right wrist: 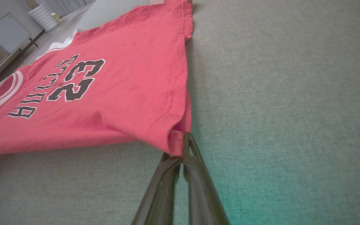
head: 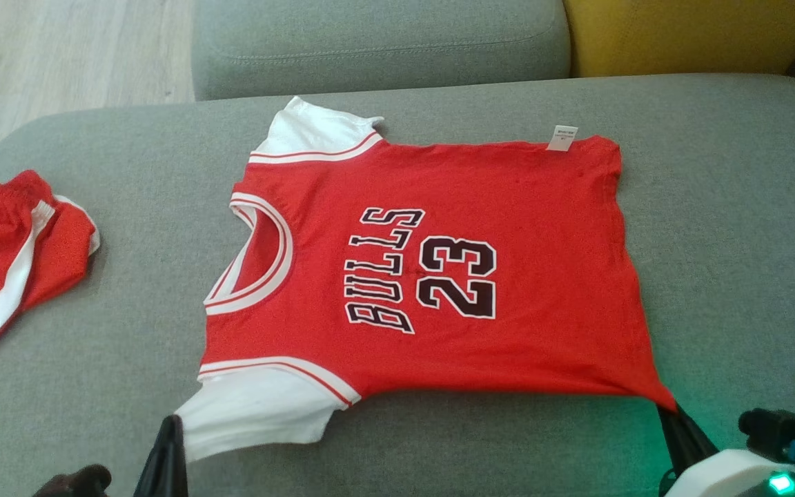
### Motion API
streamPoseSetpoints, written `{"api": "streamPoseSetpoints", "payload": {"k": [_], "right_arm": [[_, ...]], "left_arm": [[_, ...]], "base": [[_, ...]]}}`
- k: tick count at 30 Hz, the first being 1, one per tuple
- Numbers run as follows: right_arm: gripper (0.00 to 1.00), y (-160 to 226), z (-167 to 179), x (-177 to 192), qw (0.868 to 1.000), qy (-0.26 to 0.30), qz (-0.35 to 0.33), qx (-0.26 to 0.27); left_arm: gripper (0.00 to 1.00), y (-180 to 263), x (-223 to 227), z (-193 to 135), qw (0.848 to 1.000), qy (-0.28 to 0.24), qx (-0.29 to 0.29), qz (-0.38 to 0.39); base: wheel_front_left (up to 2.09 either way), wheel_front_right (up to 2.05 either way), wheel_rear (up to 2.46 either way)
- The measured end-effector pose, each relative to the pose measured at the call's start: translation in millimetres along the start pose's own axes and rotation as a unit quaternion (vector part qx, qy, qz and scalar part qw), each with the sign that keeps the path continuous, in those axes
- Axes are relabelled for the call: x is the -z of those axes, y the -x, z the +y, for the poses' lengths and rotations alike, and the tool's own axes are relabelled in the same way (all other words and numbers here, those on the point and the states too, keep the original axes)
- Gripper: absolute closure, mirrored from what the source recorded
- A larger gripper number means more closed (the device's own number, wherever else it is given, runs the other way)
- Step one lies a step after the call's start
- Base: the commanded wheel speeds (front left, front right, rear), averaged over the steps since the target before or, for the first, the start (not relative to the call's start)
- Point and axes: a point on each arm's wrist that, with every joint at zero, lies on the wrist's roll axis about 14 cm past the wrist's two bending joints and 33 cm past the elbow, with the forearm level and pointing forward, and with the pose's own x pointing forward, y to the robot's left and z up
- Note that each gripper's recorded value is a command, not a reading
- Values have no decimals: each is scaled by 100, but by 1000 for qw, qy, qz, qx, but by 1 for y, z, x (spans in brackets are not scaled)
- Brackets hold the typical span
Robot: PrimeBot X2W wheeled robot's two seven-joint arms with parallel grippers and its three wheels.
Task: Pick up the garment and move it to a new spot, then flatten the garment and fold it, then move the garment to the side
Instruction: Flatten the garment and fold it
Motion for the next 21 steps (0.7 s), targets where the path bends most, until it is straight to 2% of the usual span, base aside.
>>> {"api": "streamPoseSetpoints", "payload": {"k": [6,8,15,17,21], "right_arm": [[100,6,8,0,1000,-13,22,2],[100,6,7,-1,999,-14,36,6],[100,2,-2,2,995,-13,97,22],[100,-6,-2,-10,995,-15,99,22],[100,-27,2,-33,994,-16,111,14]], "left_arm": [[100,-3,-7,-5,1000,0,7,-6],[100,-6,-6,-7,1000,25,10,6],[100,-38,-26,-28,998,30,47,6],[100,-53,-40,-37,997,48,62,-6],[100,-86,-53,-47,996,30,85,-3]], "base": [[0,0,0],[0,0,0],[0,0,0],[0,0,0],[0,0,0]]}}
